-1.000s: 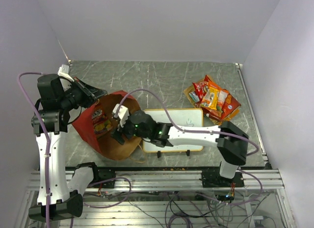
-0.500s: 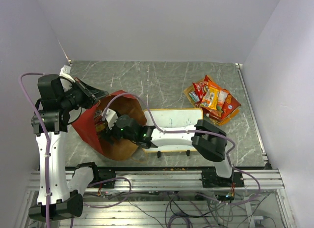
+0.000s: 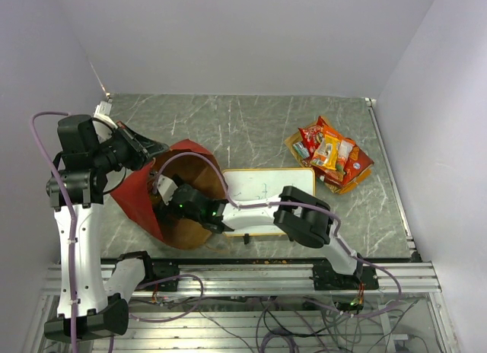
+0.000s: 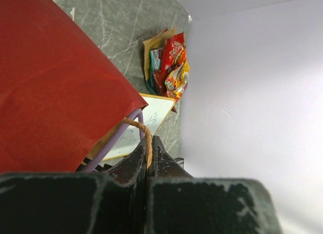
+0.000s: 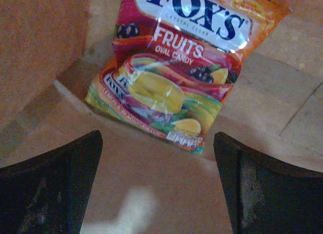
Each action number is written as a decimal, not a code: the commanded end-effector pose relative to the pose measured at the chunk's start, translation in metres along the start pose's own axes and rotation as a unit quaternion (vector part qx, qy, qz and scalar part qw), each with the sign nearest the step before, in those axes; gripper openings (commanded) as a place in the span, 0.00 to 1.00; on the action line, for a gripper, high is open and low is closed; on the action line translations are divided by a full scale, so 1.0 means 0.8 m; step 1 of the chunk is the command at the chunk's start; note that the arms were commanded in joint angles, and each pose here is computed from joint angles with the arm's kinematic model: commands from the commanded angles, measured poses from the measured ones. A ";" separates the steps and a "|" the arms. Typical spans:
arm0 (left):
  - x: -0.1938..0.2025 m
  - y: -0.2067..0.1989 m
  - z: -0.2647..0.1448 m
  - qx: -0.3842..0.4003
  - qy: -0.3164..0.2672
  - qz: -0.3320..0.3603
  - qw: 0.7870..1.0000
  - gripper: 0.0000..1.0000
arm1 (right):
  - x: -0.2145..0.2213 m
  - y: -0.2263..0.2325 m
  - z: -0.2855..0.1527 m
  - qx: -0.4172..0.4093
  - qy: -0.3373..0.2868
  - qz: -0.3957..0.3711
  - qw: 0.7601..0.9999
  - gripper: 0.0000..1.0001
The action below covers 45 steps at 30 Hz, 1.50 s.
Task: Take the snacks out of the paper bag
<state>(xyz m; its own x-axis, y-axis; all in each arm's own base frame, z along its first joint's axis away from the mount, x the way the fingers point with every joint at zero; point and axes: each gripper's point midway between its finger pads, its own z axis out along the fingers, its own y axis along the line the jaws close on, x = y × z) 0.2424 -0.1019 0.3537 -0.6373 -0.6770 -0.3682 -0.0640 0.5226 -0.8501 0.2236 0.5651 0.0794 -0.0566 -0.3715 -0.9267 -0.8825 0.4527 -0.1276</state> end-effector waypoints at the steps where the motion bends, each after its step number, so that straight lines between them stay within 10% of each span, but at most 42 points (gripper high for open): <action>1: 0.004 -0.021 -0.015 0.022 0.005 0.025 0.999 0.07 | -0.021 -0.005 0.020 0.015 -0.035 -0.013 0.999 0.93; 14: 0.014 -0.015 -0.014 0.019 0.017 0.006 1.000 0.07 | -0.008 0.010 0.067 -0.002 -0.036 -0.019 0.999 0.93; 45: 0.019 -0.007 -0.017 0.006 0.016 0.008 1.000 0.07 | -0.007 -0.008 0.089 -0.031 -0.034 0.003 0.999 0.07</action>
<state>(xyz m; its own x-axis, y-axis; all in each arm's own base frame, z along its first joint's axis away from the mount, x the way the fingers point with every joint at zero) 0.2279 -0.1034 0.3492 -0.6523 -0.6699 -0.3545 -0.0850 0.5295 -0.8441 0.2556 0.6190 0.0611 -0.0245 -0.3205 -0.9469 -0.9102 0.3989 -0.1115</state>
